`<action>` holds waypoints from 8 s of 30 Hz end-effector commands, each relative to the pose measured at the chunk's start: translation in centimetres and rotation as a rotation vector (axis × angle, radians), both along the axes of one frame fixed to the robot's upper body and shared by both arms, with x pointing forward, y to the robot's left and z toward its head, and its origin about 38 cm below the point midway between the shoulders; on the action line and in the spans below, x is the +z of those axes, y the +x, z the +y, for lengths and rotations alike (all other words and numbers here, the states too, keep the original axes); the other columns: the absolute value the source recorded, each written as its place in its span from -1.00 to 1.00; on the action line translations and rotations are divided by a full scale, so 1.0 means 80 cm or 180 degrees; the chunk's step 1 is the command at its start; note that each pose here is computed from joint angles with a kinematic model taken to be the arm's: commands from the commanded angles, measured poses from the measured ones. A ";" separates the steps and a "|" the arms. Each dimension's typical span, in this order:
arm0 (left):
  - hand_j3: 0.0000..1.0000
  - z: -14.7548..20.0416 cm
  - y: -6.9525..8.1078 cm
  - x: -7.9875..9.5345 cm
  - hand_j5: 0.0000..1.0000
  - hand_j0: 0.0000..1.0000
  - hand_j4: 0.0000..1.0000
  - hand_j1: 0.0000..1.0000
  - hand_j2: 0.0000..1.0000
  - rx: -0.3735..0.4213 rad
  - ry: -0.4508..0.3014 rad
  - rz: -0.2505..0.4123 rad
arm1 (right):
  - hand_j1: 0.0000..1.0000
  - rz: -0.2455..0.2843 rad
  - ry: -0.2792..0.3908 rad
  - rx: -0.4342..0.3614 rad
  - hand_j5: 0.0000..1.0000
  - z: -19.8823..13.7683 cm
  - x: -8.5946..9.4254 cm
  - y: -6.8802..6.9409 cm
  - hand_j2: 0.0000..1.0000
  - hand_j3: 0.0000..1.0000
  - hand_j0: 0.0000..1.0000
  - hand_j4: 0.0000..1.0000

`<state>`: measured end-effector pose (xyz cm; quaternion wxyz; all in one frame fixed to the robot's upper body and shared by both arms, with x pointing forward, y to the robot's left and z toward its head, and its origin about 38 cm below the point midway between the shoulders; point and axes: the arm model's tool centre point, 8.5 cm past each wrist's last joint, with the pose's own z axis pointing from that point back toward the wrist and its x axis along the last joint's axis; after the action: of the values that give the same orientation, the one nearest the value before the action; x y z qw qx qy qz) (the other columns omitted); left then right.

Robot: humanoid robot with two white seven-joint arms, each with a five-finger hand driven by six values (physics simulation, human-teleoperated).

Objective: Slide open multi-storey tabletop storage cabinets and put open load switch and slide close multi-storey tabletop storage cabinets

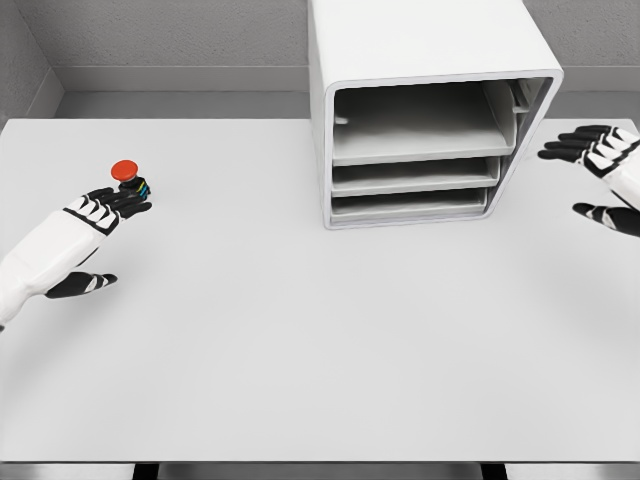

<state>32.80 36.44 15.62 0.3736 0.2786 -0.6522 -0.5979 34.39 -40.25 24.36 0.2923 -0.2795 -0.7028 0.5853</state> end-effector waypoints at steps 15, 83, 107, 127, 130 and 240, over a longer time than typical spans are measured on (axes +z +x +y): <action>1.00 -0.014 0.048 0.019 1.00 1.00 1.00 1.00 1.00 -0.0110 0.0505 0.0533 | 0.62 0.0186 -0.0217 0.0191 0.62 0.015 -0.012 -0.020 0.62 0.62 0.62 0.62; 0.61 -0.004 0.221 0.037 0.61 0.61 0.61 0.61 0.61 0.0107 0.1003 0.1040 | 0.85 0.0283 0.0328 0.0784 0.85 0.176 -0.044 0.080 0.85 0.85 0.85 0.85; 0.33 0.005 0.219 0.026 0.33 0.33 0.33 0.33 0.33 0.0149 0.1003 0.1127 | 0.89 0.0513 0.0196 0.0505 0.89 0.158 -0.075 0.121 0.89 0.89 0.89 0.89; -0.20 0.004 0.218 0.028 -0.20 -0.20 -0.20 -0.20 -0.20 0.0136 0.0981 0.1106 | 0.96 0.0641 -0.0126 0.0455 0.96 0.126 -0.072 0.108 0.96 0.96 0.96 0.96; -0.21 0.003 0.218 0.031 -0.21 -0.21 -0.21 -0.21 -0.21 0.0130 0.0972 0.1090 | 0.96 0.0612 -0.0164 0.0497 0.96 0.125 -0.067 0.100 0.96 0.96 0.96 0.96; -0.22 -0.216 0.084 0.174 -0.22 -0.22 -0.22 -0.22 -0.22 -0.1469 0.0263 -0.0638 | 0.28 0.1185 -0.0230 -0.0897 0.28 -0.130 -0.071 -0.016 0.28 0.28 0.28 0.28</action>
<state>39.51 19.35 29.54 0.1475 0.1991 -0.7030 -0.6667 33.03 -50.51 18.37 0.4855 -0.2700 -0.5661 0.6090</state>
